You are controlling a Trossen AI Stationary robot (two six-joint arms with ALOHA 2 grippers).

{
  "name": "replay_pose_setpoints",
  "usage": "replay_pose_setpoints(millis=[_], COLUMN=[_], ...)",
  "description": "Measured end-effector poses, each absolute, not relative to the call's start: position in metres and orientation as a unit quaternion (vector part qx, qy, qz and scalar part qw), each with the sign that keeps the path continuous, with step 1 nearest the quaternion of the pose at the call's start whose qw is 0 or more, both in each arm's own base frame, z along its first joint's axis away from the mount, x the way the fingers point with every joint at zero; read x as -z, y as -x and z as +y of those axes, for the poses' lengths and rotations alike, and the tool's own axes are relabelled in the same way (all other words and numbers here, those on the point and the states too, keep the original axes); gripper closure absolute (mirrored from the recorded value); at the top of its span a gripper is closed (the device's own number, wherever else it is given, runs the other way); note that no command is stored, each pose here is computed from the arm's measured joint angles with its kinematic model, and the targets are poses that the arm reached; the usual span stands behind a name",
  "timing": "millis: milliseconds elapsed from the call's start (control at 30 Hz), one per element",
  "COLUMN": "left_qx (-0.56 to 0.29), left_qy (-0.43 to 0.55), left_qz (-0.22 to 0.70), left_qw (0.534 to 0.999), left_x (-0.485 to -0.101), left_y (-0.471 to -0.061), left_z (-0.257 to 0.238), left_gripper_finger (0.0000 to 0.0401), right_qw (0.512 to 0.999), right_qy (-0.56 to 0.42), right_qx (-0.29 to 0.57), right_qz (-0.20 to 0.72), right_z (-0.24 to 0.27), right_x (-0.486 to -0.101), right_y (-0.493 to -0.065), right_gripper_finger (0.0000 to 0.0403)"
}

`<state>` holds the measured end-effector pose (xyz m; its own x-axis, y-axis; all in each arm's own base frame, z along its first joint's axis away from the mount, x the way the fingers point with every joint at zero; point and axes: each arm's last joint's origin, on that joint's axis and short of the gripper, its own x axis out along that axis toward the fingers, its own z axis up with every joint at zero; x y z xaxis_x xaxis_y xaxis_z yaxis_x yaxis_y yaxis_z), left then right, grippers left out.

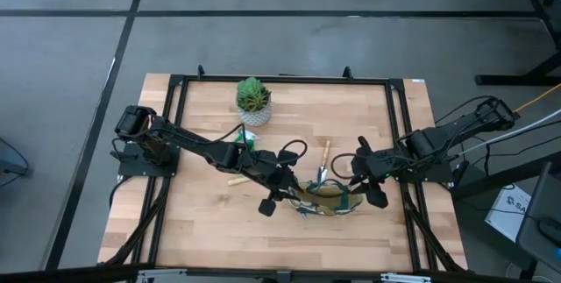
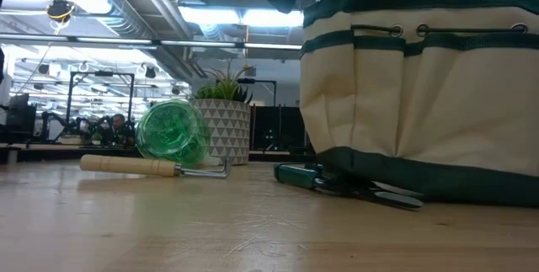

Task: Pick & Place Garden tools in Gardening bag
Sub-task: Prepare the white gardening bag

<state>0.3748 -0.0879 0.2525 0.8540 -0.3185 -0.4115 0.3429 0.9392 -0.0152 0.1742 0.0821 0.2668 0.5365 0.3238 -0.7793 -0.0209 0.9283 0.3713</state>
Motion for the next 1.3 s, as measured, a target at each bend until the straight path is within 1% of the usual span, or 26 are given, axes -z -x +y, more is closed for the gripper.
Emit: replay_pose_setpoints(millis=[267, 433, 533, 633, 800, 833, 1033, 1200, 1300], left_qx=[0.172, 0.171, 0.154, 0.131, 0.125, 0.125, 0.121, 0.09, 0.086], left_qy=[-0.029, -0.029, -0.033, -0.038, -0.036, -0.035, -0.04, -0.028, 0.002], left_qz=[0.209, 0.208, 0.207, 0.2, 0.165, 0.162, 0.145, 0.174, 0.192], left_qw=[0.962, 0.963, 0.966, 0.97, 0.978, 0.978, 0.981, 0.98, 0.978], left_x=[-0.252, -0.253, -0.253, -0.254, -0.26, -0.261, -0.262, -0.247, -0.24], left_y=[-0.375, -0.375, -0.375, -0.376, -0.379, -0.379, -0.381, -0.389, -0.398], left_z=[-0.088, -0.088, -0.087, -0.086, -0.086, -0.086, -0.086, -0.086, -0.088], left_gripper_finger=[0.0299, 0.0298, 0.0297, 0.0299, 0.0301, 0.0301, 0.0301, 0.0301, 0.0301], right_qw=[0.852, 0.843, 0.837, 0.83, 0.829, 0.83, 0.835, 0.847, 0.85], right_qy=[-0.132, -0.125, -0.122, -0.123, -0.124, -0.123, -0.119, -0.124, -0.127], right_qx=[-0.054, -0.046, -0.043, -0.049, -0.049, -0.05, -0.042, -0.047, -0.049], right_qz=[0.503, 0.521, 0.532, 0.542, 0.542, 0.542, 0.535, 0.515, 0.508], right_z=[0.081, 0.084, 0.086, 0.087, 0.088, 0.088, 0.087, 0.089, 0.089], right_x=[-0.256, -0.247, -0.243, -0.24, -0.239, -0.239, -0.239, -0.241, -0.242], right_y=[-0.176, -0.183, -0.186, -0.188, -0.189, -0.189, -0.19, -0.194, -0.195], right_gripper_finger=[0.0259, 0.0259, 0.0262, 0.0287, 0.0375, 0.0388, 0.0395, 0.0397, 0.0397])
